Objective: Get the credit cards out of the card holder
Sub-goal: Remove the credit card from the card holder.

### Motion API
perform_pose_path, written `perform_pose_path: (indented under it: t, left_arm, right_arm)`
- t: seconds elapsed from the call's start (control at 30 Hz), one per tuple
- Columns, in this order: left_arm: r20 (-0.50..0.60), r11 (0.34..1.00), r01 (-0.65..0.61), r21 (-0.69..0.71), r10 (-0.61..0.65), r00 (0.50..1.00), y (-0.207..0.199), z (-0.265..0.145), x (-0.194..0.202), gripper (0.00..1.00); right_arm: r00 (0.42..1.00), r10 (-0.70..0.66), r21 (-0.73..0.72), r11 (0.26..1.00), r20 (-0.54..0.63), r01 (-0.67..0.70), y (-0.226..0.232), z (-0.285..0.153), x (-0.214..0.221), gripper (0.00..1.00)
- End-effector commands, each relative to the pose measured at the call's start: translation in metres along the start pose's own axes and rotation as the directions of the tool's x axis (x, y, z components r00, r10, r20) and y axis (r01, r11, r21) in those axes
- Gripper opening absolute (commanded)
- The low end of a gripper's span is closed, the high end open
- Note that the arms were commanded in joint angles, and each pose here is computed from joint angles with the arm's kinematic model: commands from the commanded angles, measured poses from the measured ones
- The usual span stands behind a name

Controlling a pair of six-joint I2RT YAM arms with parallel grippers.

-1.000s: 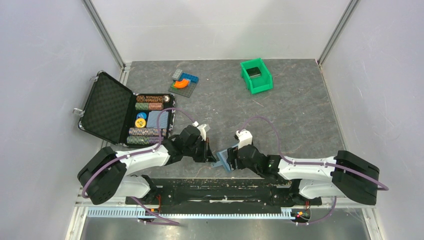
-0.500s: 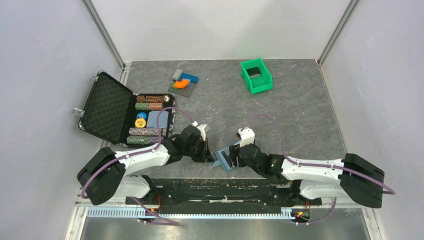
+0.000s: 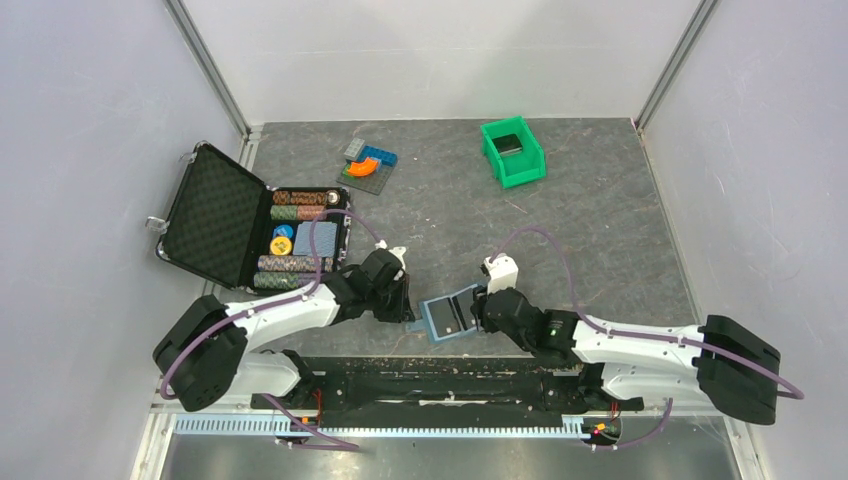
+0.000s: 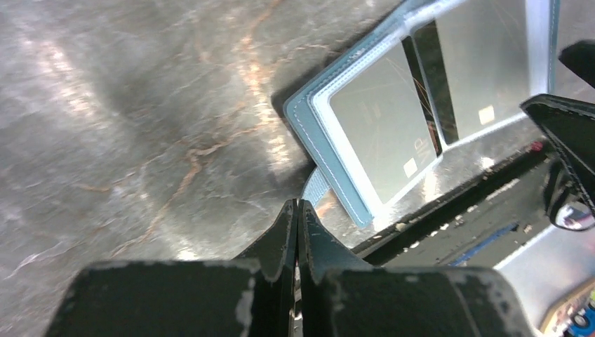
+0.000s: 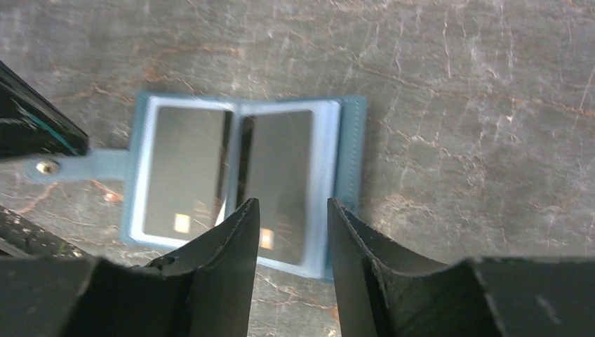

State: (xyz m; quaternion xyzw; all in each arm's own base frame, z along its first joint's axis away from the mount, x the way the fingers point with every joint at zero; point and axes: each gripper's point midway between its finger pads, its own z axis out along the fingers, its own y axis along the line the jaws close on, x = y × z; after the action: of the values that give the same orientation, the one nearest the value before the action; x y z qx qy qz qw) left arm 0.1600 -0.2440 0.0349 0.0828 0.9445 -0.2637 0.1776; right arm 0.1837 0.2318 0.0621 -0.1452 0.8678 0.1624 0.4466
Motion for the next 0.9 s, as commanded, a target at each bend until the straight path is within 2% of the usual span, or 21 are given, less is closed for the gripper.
perform_pose_path:
  t: [0.0,0.13,0.2,0.3,0.57,0.87]
  left_arm:
    - [0.045,0.995,-0.016,-0.095,0.02,0.999,0.013,-0.013,-0.018,0.07]
    - [0.055,0.994,-0.004,-0.113,0.011,0.998,0.011,-0.02,-0.026,0.21]
    - [0.076,0.996,-0.003,-0.087,0.009,0.997,0.002,-0.025,-0.033,0.32]
    - [0.107,1.0,-0.011,-0.021,0.014,0.994,-0.017,-0.035,-0.045,0.39]
    - [0.105,0.964,-0.032,0.265,0.005,0.995,-0.074,-0.042,-0.05,0.41]
    - [0.133,0.933,-0.002,0.361,-0.049,0.99,-0.083,-0.027,-0.053,0.4]
  right_arm:
    - [1.0,-0.004,0.046,0.999,-0.008,0.005,-0.017,-0.004,0.011,0.42]
    - [1.0,0.021,0.037,0.999,0.015,-0.022,-0.018,-0.009,0.006,0.4]
    - [0.999,0.021,0.027,0.999,0.025,-0.022,-0.015,-0.012,-0.003,0.4]
    - [0.998,0.028,-0.008,1.0,0.047,-0.028,-0.005,-0.019,-0.02,0.38]
    - [0.988,0.084,-0.246,0.968,0.133,-0.049,0.041,-0.036,-0.059,0.33]
    - [0.995,0.077,-0.234,0.97,0.067,-0.06,0.027,-0.008,-0.044,0.32]
